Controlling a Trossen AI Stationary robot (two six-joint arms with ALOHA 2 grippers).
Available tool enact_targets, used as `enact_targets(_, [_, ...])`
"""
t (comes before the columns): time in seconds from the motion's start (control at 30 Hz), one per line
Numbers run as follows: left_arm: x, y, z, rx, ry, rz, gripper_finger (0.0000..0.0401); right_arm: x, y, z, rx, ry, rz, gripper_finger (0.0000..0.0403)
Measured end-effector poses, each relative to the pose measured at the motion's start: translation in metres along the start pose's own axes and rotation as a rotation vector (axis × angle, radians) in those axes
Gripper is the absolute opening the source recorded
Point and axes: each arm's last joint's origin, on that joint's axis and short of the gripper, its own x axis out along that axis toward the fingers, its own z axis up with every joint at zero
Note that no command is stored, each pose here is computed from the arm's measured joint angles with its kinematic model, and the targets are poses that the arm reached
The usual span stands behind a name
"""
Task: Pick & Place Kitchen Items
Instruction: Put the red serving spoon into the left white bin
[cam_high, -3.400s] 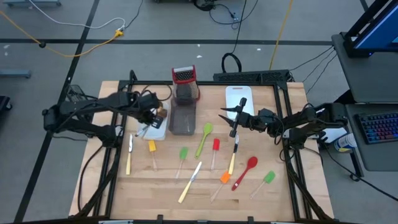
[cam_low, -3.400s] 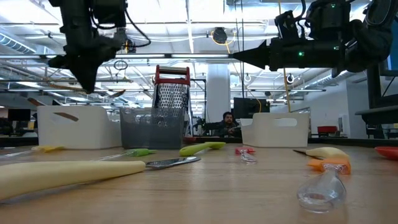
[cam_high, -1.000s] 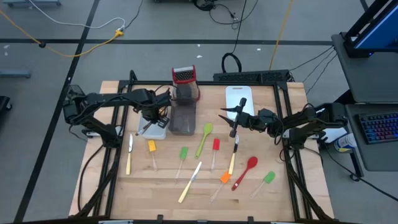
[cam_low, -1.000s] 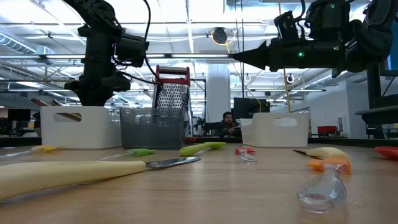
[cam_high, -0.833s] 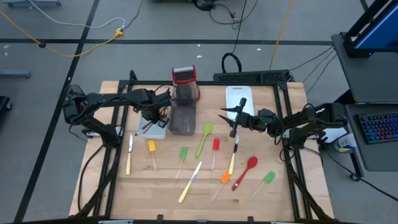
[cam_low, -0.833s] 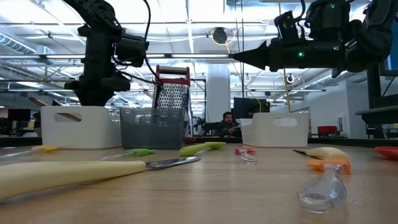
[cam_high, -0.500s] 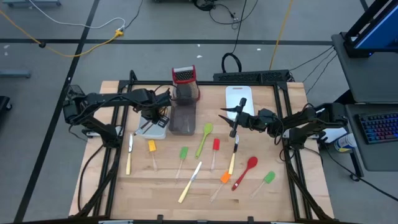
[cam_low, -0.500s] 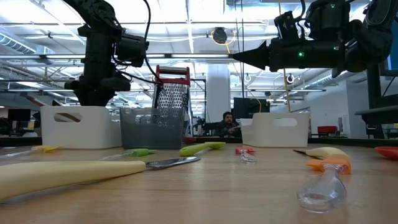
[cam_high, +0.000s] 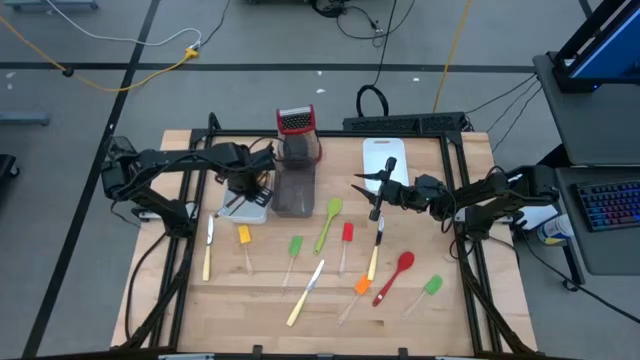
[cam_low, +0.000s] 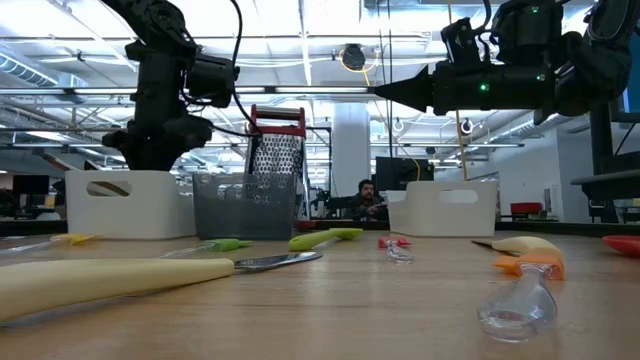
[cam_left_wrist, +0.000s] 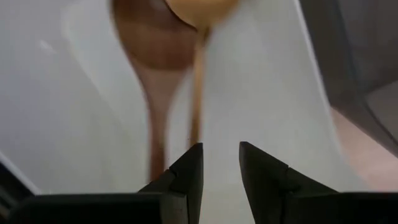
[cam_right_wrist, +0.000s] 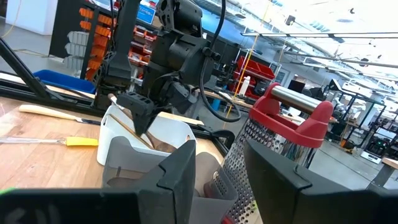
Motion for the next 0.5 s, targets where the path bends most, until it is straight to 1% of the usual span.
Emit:
enact_targets(0.07, [0.0, -0.002, -0.002, -0.021, 0.022, -0.027, 0.0108, 0.0, 0.0, 0.0, 0.0, 0.0, 0.0, 0.013])
enact_targets(0.27, [0.001, -0.008, -0.006, -0.04, 0.031, -0.032, 0.0108, 0.0, 0.0, 0.0, 0.0, 0.0, 0.0, 0.013])
enact_targets(0.37, [0.0, -0.011, -0.008, -0.03, 0.031, -0.032, 0.0108, 0.0, 0.0, 0.0, 0.0, 0.0, 0.0, 0.013])
enact_targets(0.5, [-0.01, -0.019, -0.007, -0.008, 0.003, -0.057, 0.0108, 0.0, 0.0, 0.0, 0.0, 0.0, 0.0, 0.013])
